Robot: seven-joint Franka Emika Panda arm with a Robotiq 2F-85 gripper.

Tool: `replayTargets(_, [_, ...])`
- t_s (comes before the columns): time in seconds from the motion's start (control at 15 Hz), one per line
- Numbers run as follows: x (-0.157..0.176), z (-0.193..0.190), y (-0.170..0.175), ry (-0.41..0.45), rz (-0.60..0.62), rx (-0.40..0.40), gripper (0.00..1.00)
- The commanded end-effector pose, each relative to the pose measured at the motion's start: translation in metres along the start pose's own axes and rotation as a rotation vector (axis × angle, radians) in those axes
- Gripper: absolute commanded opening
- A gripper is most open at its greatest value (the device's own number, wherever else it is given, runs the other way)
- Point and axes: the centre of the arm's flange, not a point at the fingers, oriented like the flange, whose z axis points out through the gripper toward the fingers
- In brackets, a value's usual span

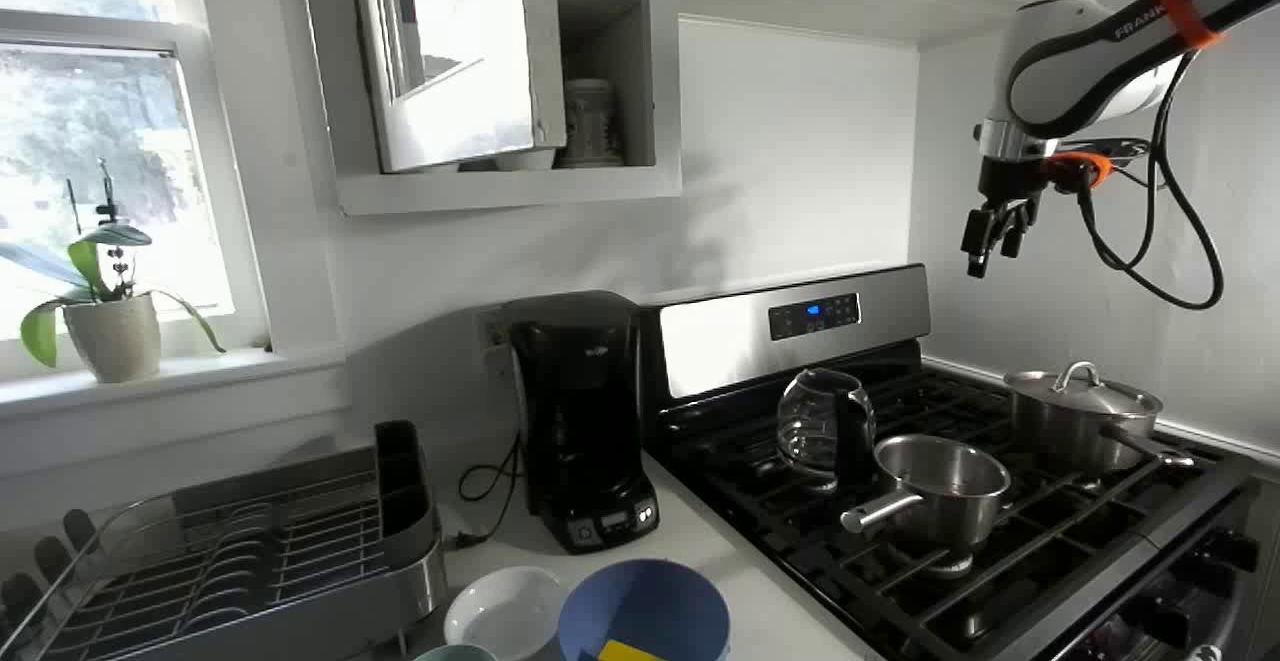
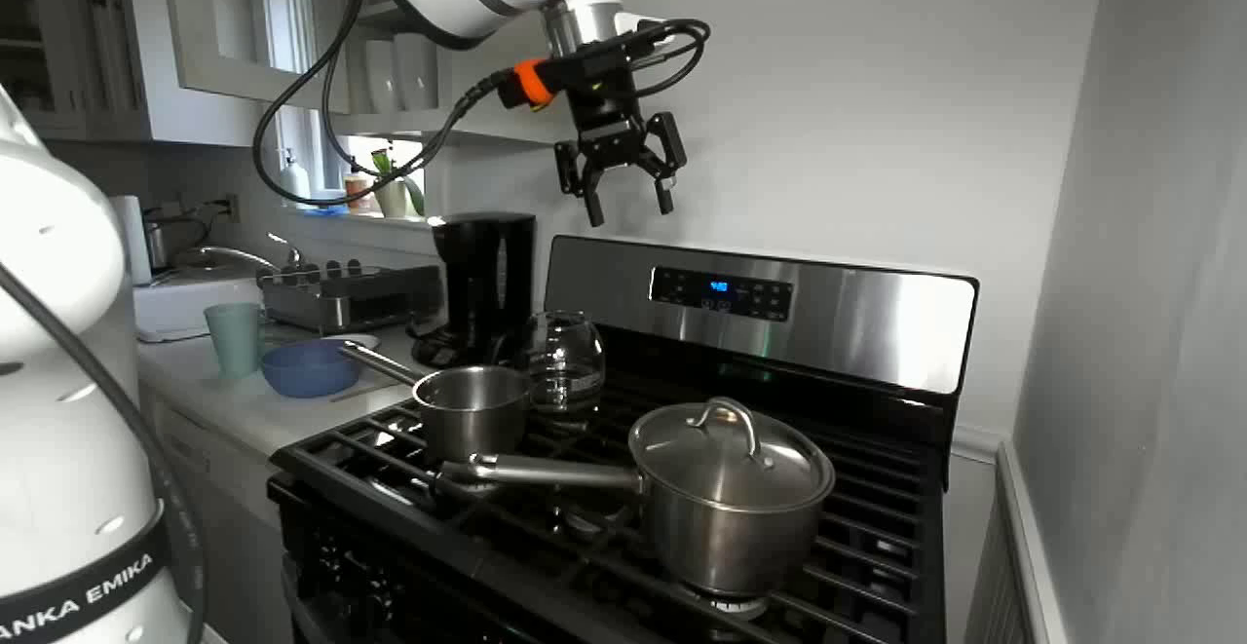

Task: Move the pot on the left to the top right side of the stove

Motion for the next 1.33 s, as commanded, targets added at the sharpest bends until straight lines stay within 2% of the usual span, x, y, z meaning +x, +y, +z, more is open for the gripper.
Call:
replayTargets(0.0, [0.0, 0.0, 0.0, 0.0, 0.0, 0.0, 1.0])
replayTargets(0.4, [0.0, 0.0, 0.0, 0.0, 0.0, 0.0, 1.0])
replayTargets(0.47, [-0.005, 0.0, -0.007, -0.037, 0.017, 0.039, 1.0])
replayTargets(0.53, [-0.012, 0.003, -0.018, -0.002, 0.057, 0.026, 1.0])
replayTargets(0.73, [-0.033, 0.017, -0.056, -0.058, 0.185, 0.061, 1.0])
replayTargets(1.0, [-0.068, 0.031, -0.107, -0.228, 0.374, 0.1, 1.0])
replayTargets(1.13, [-0.08, 0.028, -0.128, -0.299, 0.46, 0.132, 1.0])
replayTargets(1.27, [-0.087, 0.015, -0.144, -0.346, 0.525, 0.197, 1.0])
